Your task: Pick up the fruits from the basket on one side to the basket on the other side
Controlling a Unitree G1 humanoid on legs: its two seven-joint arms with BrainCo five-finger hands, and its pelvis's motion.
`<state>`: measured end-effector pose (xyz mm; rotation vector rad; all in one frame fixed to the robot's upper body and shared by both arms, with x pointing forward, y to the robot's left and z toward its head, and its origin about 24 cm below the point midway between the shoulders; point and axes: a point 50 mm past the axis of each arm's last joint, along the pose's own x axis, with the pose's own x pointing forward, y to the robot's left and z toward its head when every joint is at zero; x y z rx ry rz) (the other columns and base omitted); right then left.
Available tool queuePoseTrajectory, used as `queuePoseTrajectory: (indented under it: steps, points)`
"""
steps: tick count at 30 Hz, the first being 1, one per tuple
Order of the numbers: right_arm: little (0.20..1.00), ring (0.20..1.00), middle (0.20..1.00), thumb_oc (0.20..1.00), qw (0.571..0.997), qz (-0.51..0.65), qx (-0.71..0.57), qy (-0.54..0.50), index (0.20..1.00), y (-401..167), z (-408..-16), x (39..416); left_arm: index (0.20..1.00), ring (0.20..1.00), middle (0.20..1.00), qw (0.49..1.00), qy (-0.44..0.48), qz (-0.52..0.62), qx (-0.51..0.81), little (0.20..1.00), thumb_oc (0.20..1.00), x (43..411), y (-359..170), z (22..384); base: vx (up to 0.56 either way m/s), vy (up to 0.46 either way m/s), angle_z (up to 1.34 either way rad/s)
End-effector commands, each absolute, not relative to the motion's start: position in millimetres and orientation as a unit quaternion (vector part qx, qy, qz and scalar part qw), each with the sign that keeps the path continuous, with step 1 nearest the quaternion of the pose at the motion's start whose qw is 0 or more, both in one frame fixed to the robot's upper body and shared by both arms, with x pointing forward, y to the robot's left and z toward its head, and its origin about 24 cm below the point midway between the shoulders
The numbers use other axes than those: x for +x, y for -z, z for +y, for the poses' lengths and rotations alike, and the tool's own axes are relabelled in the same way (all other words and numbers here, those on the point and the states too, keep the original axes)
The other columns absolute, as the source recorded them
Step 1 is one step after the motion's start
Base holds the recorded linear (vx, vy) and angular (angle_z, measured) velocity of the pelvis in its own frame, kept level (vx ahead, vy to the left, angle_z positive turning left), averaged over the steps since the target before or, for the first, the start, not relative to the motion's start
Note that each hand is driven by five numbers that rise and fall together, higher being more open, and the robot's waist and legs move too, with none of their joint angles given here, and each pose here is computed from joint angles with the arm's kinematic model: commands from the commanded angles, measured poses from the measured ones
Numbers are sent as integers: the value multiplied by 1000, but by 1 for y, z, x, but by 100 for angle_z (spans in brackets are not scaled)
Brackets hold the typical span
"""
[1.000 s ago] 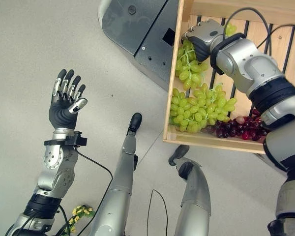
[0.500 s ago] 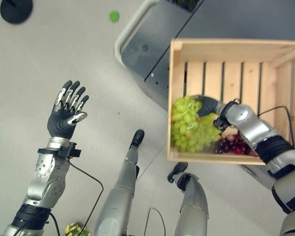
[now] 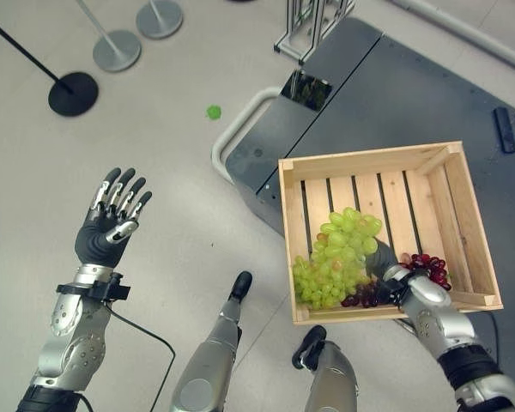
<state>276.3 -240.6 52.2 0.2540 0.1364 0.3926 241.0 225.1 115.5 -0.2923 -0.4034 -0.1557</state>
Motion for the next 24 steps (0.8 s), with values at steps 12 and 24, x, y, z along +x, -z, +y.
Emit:
queuePoseTrajectory:
  steps: [12,24]
  points:
    - [200,200,200,200,943,-109,250,-192,200,-104,-228,273,1000,1000,1000,962,54,-208,-170,1000,1000,225,-109,232,54,21,-13]
    - [200,200,200,200,949,-144,172,-219,200,-141,-242,267,1000,1000,1000,985,59,-145,-66,1000,1000,213,-101,258,54,14,-23]
